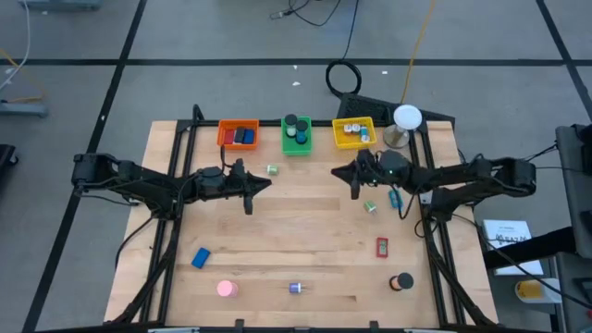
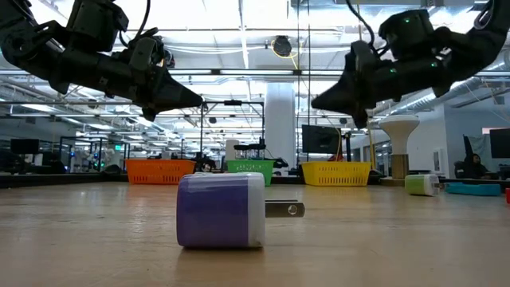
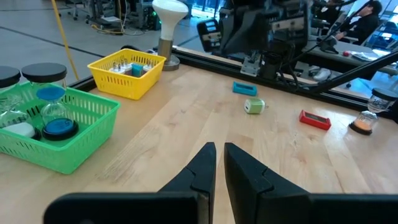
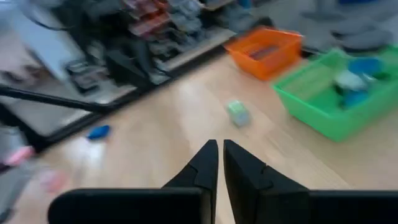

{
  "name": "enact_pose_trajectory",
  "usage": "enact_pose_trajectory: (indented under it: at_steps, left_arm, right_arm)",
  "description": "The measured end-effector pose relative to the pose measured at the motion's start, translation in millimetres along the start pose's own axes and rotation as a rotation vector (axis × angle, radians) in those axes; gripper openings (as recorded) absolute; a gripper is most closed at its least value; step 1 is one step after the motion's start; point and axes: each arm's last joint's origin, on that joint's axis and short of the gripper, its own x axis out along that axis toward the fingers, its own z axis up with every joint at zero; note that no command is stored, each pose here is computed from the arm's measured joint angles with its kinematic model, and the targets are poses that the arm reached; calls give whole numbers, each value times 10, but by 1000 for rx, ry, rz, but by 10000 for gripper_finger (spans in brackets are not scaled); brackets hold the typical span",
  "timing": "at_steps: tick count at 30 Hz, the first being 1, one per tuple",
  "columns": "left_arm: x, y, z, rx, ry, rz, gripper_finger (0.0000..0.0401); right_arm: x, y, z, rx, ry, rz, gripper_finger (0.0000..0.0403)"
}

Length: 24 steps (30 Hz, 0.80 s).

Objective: Pick & Place Office items
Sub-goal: Put the light blue digital clock into the orange bin

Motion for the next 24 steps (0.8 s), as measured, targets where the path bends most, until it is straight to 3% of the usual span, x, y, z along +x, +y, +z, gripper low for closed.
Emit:
enact_pose_trajectory:
  at_steps: [6,10,16,24]
  left_arm:
    - [0,-1,7,36,-8,0,33]
    - [0,-4,20,60,-21,-2,33]
    - [-1,-4,22,-38,-22,-3,33]
    - [-8,-29,88,28,-103,36,33]
  right_arm:
    - [-46,181,-45,-115,239,-289,3]
    - [-119,376,-49,-142,341,-410,1]
    - [-304,593,-98,-50,476,-588,1]
    - [-647,825,-200,167,589,-798,2]
